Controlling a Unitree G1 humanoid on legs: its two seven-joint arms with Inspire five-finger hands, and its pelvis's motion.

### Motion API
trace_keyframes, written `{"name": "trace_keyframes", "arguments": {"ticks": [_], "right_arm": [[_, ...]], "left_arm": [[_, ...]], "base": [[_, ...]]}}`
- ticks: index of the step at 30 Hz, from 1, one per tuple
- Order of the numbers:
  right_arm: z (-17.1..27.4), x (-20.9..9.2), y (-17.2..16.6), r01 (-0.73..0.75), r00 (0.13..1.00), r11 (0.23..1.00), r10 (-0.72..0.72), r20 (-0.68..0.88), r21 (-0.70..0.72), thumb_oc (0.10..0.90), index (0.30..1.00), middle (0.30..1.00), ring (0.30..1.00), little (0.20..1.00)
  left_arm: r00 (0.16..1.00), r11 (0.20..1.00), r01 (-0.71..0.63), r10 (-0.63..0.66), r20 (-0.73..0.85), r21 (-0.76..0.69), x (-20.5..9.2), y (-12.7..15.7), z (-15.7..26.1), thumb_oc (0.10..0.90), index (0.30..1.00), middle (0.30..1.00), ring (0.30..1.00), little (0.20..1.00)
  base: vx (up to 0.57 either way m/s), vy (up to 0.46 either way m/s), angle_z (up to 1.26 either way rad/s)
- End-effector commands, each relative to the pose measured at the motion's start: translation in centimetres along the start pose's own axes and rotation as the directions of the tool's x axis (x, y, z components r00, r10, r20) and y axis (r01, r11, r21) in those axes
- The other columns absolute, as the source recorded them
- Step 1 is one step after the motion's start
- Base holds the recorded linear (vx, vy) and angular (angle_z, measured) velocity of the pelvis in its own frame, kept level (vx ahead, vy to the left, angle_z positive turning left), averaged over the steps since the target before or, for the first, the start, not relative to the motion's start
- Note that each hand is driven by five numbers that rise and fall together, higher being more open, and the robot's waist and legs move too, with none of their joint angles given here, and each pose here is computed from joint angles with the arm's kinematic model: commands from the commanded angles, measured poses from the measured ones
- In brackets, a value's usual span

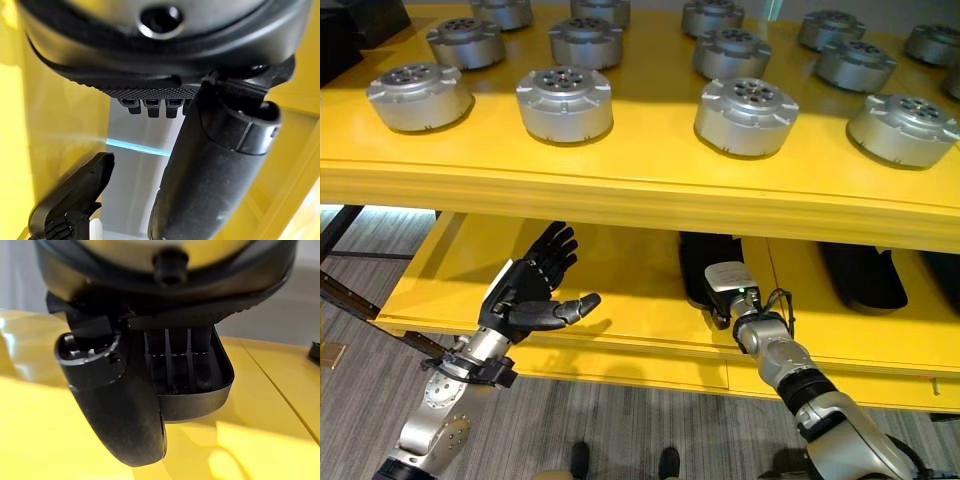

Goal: Move parts from the plastic box to the shelf.

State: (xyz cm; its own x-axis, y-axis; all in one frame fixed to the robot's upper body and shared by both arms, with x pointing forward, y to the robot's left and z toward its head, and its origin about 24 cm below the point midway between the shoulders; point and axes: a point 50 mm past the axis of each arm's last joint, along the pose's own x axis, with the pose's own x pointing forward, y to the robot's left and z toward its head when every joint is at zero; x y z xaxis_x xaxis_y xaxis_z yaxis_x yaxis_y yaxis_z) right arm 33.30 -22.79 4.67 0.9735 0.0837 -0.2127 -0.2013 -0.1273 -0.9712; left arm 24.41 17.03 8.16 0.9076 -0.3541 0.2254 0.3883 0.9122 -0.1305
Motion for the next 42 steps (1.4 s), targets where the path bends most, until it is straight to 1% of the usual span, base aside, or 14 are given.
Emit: {"name": "trace_keyframes", "arguments": {"ticks": [1,4,7,12,19,20,21,24,28,37,42], "right_arm": [[-2.2,1.6,-6.1,0.185,0.981,0.970,-0.192,-0.028,-0.157,0.400,0.300,0.300,0.300,0.300],[-2.6,1.5,-6.4,0.185,0.980,0.966,-0.194,-0.036,-0.178,0.400,0.300,0.300,0.300,0.300],[-4.0,1.3,-6.9,0.197,0.972,0.968,-0.213,-0.098,-0.153,0.400,0.300,0.300,0.300,0.300],[-4.8,1.3,-7.0,0.207,0.965,0.972,-0.222,-0.143,-0.113,0.400,0.300,0.300,0.300,0.300],[-4.8,1.4,-7.1,0.207,0.964,0.974,-0.219,-0.154,-0.087,0.400,0.300,0.300,0.300,0.300],[-4.6,1.5,-6.9,0.203,0.965,0.978,-0.208,-0.159,-0.042,0.535,0.489,0.489,0.489,0.489],[-4.1,1.6,-6.9,0.213,0.966,0.976,-0.217,-0.138,-0.041,0.900,1.000,1.000,1.000,1.000],[-2.7,1.6,-7.0,0.256,0.964,0.966,-0.258,-0.059,-0.043,0.900,1.000,1.000,1.000,1.000],[-2.1,1.7,-7.4,0.274,0.961,0.960,-0.276,-0.033,-0.067,0.900,1.000,1.000,1.000,1.000],[-1.9,1.4,-7.3,0.294,0.955,0.955,-0.295,-0.028,-0.050,0.900,1.000,1.000,1.000,1.000],[-1.7,1.2,-7.5,0.348,0.937,0.936,-0.349,-0.019,-0.050,0.900,1.000,1.000,1.000,1.000]], "left_arm": [[0.947,0.994,0.095,-0.106,0.302,0.052,1.9,-1.9,5.3,0.900,1.000,1.000,1.000,1.000],[0.947,0.994,0.097,-0.109,0.301,0.056,1.8,-1.8,5.3,0.900,1.000,1.000,1.000,1.000],[0.948,0.993,0.101,-0.113,0.299,0.058,1.7,-1.9,5.3,0.900,1.000,1.000,1.000,1.000],[0.949,0.993,0.105,-0.116,0.294,0.054,1.6,-1.9,5.3,0.900,1.000,1.000,1.000,1.000],[0.948,0.994,0.100,-0.109,0.299,0.046,1.5,-2.1,5.3,0.900,1.000,1.000,1.000,1.000],[0.948,0.994,0.097,-0.105,0.299,0.040,1.5,-2.1,5.2,0.900,1.000,1.000,1.000,1.000],[0.950,0.995,0.094,-0.100,0.297,0.036,1.6,-2.1,5.2,0.900,1.000,1.000,1.000,1.000],[0.950,0.994,0.105,-0.105,0.294,0.015,1.4,-2.2,4.9,0.900,1.000,1.000,1.000,1.000],[0.950,0.994,0.105,-0.105,0.295,0.016,1.4,-2.3,4.8,0.900,1.000,1.000,1.000,1.000],[0.955,0.995,0.103,-0.101,0.281,0.008,1.2,-2.2,4.5,0.900,1.000,1.000,1.000,1.000],[0.955,0.995,0.102,-0.098,0.278,0.000,1.0,-2.2,4.2,0.900,1.000,1.000,1.000,1.000]], "base": [[-0.02,-0.058,-0.01],[-0.02,-0.061,0.01],[-0.02,-0.057,0.02],[-0.01,-0.010,0.00],[0.00,0.000,0.00],[0.00,0.000,0.00],[0.04,0.020,-0.03],[0.03,0.017,-0.02],[0.00,0.000,0.00],[0.00,0.000,0.00],[0.00,0.000,0.00]]}}
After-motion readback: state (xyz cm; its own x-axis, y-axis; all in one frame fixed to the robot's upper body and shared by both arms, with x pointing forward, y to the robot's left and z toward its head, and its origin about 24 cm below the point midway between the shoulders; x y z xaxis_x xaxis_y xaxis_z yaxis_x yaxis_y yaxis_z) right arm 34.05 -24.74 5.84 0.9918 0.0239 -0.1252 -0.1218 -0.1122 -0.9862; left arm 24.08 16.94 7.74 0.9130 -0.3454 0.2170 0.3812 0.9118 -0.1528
